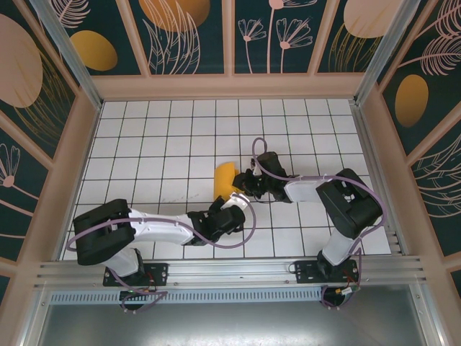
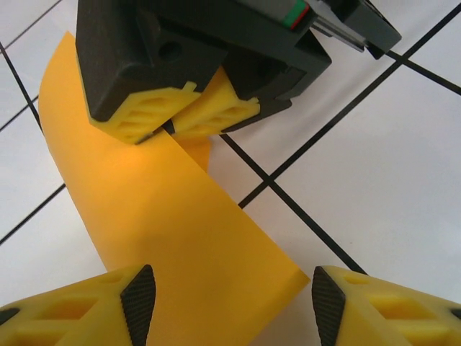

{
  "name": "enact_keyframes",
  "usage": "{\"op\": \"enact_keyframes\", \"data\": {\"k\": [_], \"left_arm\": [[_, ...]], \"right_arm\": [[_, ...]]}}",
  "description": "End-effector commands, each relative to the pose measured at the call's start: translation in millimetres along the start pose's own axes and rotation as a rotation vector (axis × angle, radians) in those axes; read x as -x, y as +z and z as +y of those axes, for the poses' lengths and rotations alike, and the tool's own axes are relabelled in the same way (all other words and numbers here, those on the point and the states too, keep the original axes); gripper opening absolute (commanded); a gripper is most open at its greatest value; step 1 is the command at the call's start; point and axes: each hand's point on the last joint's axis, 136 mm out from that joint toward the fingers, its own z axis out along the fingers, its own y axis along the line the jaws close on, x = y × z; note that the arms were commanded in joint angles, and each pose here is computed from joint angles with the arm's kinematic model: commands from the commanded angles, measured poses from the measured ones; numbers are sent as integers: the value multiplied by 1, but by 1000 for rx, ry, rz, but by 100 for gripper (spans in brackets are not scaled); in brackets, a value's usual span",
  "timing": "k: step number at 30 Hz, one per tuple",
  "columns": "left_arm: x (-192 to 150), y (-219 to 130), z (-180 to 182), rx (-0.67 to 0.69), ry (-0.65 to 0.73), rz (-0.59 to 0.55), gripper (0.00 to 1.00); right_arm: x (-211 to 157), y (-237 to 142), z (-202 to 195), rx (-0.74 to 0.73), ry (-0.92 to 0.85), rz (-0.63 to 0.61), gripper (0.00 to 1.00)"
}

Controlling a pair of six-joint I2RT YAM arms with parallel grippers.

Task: Fold a paper plane with a square sheet of paper (pick it up from the middle)
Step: Third fold the triangle at the center of the table.

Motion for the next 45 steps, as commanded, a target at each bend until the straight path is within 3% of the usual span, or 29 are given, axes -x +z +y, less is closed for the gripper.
{"op": "enact_keyframes", "data": {"k": [1, 4, 13, 21, 28, 34, 41, 45], "left_arm": [[7, 4, 0, 31, 36, -7, 59], [11, 2, 0, 28, 31, -17, 55], [23, -10, 7, 28, -18, -68, 19], [25, -12, 5, 7, -34, -72, 3], [22, -12, 4, -80, -99, -52, 1], [28, -22, 10, -254, -236, -82, 1], [24, -24, 13, -378, -293, -68, 2], [21, -21, 11, -431, -304, -36, 2]], "right_arm": [[1, 3, 13, 36, -6, 12, 21], [2, 3, 11, 20, -8, 8, 23], [1, 3, 9, 14, -5, 7, 25], [2, 3, 9, 8, -7, 7, 25], [8, -9, -1, -70, -20, -49, 32], [23, -37, -10, -207, -70, -167, 40], [32, -53, 11, -181, -137, -216, 40], [30, -46, 28, -119, -181, -180, 36]]}}
